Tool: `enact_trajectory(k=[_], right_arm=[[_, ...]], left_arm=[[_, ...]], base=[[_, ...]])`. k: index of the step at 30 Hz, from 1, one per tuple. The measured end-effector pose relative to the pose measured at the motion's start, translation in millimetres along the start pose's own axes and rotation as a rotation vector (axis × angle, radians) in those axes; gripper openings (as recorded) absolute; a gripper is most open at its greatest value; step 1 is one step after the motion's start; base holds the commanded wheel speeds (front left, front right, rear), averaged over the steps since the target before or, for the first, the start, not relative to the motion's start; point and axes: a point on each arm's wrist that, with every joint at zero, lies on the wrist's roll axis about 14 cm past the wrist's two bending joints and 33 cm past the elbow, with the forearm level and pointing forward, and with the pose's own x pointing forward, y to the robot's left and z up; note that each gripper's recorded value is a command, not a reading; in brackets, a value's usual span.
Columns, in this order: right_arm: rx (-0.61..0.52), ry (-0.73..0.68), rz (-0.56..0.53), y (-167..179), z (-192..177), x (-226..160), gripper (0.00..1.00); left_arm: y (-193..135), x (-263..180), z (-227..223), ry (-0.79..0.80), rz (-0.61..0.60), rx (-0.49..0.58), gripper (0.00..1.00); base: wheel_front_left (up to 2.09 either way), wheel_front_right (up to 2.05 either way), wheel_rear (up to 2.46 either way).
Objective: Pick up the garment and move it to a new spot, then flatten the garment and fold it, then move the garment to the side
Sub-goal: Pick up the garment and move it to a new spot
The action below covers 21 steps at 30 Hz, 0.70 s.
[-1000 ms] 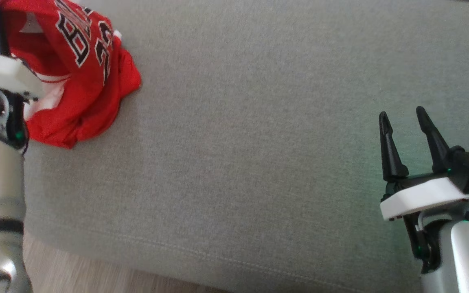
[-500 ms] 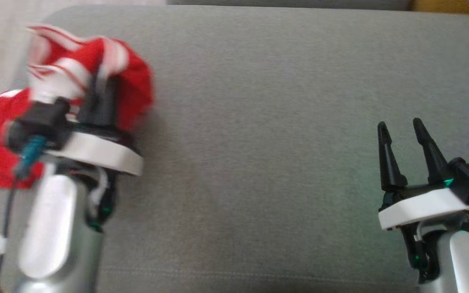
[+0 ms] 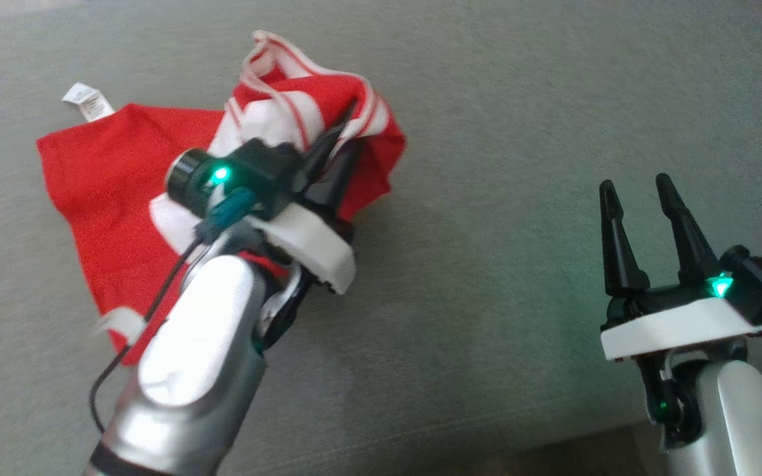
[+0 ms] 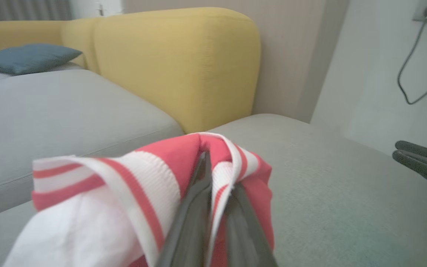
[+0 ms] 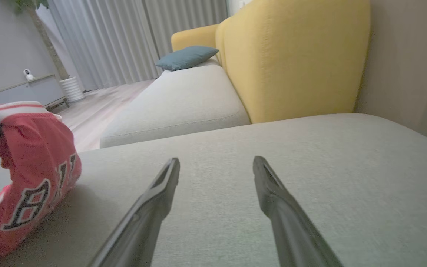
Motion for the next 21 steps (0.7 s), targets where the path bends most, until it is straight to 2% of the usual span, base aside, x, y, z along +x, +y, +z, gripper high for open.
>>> enact_trajectory(k=[6, 10, 13, 14, 15, 16, 17, 21], right_arm=[[0.008, 0.016, -0.118, -37, -10, -15, 1.0], [0.013, 0.045, -0.187, -58, -22, -24, 1.0], [0.005, 0.048, -0.208, -65, -24, -23, 1.0], [0.003, 0.048, -0.212, -66, -24, -23, 1.0], [0.002, 0.048, -0.215, -67, -25, -23, 1.0], [0.002, 0.048, -0.215, -67, -25, -23, 1.0], [0.003, 0.052, -0.215, -68, -26, -22, 1.0], [0.011, 0.049, -0.201, -64, -26, -19, 1.0]], left_arm=[[-55, 35, -33, 0.049, -0.198, -0.037, 0.0], [-89, 44, -70, 0.122, -0.31, -0.075, 0.0], [-102, 44, -94, 0.19, -0.356, -0.085, 0.0], [-105, 43, -101, 0.215, -0.369, -0.084, 0.05], [-109, 41, -107, 0.234, -0.384, -0.079, 0.33], [-109, 41, -107, 0.234, -0.384, -0.079, 0.76], [-112, 38, -110, 0.245, -0.395, -0.073, 1.0], [-122, 30, -102, 0.216, -0.436, -0.026, 1.0]], base=[[0.0, 0.0, 0.0], [0.0, 0.0, 0.0], [0.0, 0.0, 0.0], [0.0, 0.0, 0.0], [0.0, 0.0, 0.0], [0.0, 0.0, 0.0], [0.0, 0.0, 0.0], [0.0, 0.0, 0.0]])
